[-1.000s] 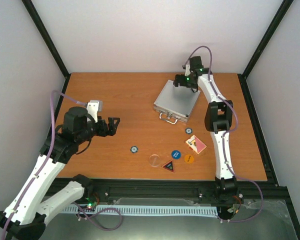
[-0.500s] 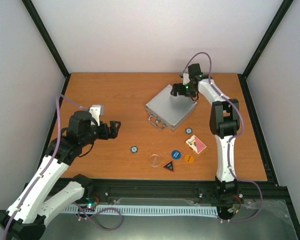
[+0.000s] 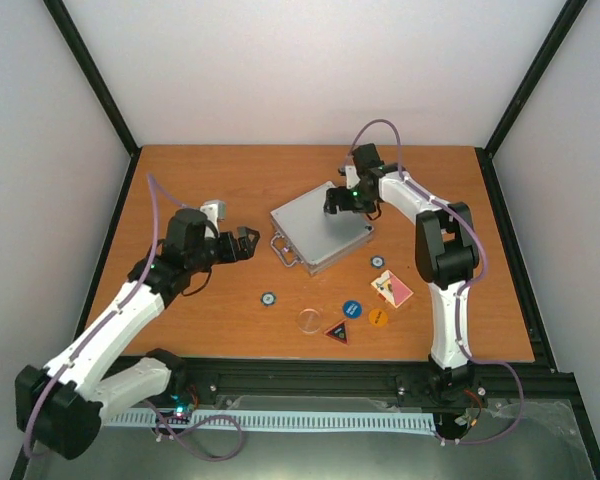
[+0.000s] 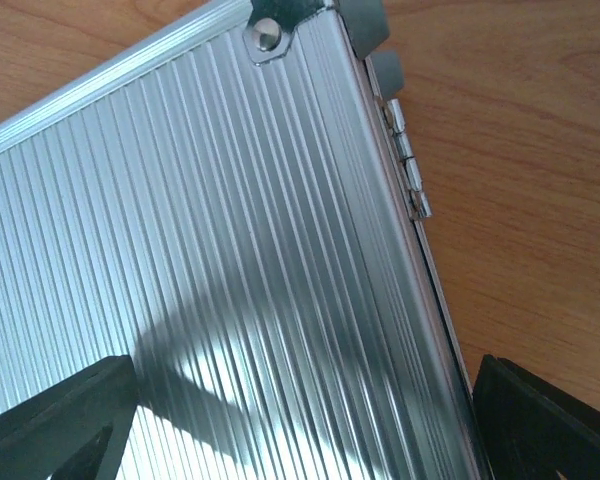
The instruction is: Pack up texas hold em set
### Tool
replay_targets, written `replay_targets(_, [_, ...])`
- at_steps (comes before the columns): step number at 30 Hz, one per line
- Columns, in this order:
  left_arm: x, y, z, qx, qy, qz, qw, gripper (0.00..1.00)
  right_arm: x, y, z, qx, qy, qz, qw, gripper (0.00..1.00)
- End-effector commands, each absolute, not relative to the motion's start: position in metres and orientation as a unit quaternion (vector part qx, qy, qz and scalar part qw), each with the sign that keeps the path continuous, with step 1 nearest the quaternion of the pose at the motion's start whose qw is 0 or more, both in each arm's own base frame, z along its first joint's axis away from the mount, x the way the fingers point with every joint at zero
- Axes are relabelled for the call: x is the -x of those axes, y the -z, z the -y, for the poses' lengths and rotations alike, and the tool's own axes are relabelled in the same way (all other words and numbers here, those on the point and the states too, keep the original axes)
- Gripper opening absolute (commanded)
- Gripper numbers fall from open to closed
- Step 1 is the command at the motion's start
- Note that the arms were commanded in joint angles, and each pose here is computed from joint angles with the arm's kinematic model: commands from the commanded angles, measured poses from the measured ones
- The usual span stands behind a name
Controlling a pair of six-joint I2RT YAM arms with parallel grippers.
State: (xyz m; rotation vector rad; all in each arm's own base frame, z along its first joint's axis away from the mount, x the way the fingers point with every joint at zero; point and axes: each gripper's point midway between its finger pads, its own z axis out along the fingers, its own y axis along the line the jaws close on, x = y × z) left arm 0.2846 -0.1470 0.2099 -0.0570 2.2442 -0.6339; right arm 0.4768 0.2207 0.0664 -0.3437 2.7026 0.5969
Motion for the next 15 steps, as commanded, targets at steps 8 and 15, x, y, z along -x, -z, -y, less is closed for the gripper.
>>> replay_targets(8, [-0.323,-0.149,0.147,0.092,0.292,-0.9,0.31,0.97,-0.486,-0.127,-0.205,0.131,-0.151,-0.947,0.25,0.94])
replay_targets(15, [-0.325,-0.112,0.149,0.059,0.239,-0.939,0.239,0.97,-0.485,-0.157,-0.208,0.152,-0.1,-0.944,0.275,0.94])
